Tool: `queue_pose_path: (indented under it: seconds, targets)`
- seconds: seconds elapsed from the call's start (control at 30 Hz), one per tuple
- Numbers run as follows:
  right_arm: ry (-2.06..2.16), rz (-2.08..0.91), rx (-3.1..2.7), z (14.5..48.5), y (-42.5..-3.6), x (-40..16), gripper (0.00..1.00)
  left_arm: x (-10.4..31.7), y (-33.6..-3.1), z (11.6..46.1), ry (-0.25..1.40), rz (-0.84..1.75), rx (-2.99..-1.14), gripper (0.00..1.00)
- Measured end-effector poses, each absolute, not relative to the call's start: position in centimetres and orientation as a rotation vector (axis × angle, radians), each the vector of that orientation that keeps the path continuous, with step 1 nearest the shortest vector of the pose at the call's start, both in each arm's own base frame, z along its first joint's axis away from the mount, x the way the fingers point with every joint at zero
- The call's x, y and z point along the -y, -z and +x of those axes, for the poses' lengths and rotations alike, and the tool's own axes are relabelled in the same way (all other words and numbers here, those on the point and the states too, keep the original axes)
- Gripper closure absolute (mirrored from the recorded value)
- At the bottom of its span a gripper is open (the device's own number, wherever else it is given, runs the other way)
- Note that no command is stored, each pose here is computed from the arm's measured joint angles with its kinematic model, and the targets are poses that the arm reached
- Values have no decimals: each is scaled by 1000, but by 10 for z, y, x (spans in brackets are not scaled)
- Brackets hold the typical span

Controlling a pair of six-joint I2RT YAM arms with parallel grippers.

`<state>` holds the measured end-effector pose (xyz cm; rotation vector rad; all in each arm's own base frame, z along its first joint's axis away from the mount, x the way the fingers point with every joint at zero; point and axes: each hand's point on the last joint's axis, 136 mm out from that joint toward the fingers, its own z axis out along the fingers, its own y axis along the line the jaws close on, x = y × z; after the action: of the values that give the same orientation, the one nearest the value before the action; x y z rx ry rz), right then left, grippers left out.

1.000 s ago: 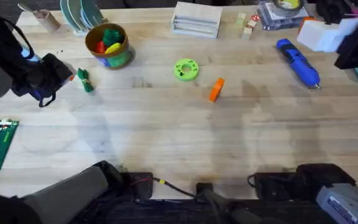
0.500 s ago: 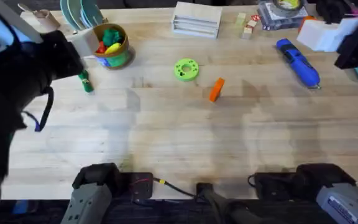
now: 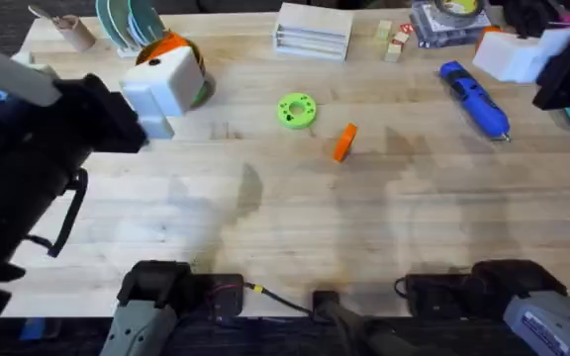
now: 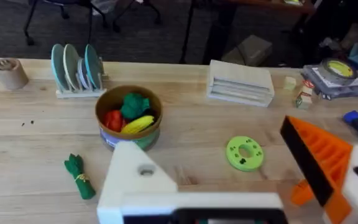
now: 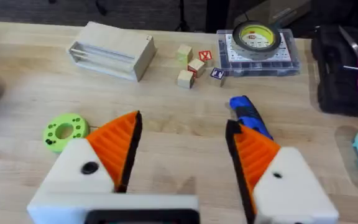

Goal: Pick up the gripper from the table and insert it into the empty holder that is missing its gripper. Then pick up a screw, insert it into the mounting hole, and use the screwdriver to tighten it. Finally, clean up the table by picking up the vegetable and placing it into the bucket.

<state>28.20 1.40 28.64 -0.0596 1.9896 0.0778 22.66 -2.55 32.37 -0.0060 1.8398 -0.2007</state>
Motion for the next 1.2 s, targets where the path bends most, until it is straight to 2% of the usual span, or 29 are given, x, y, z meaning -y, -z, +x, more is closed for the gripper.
queue_pose_path:
  seconds: [0.37,0.77,0.83,0.97,1.2]
  targets:
    - [-78,-60,-1990,282,-286,-14,135,49,-316,219,334,89,-1876,7]
    - [-78,-60,-1990,282,-286,-14,135,67,-345,222,403,179,-1747,8]
    - [-78,-60,-1990,282,-286,-14,135,79,-348,228,436,232,-1676,8]
    - [-78,-60,-1990,282,-286,-14,134,93,-333,239,463,288,-1544,8]
    - [-78,-60,-1990,282,-286,-14,135,103,-292,244,479,308,-1485,8]
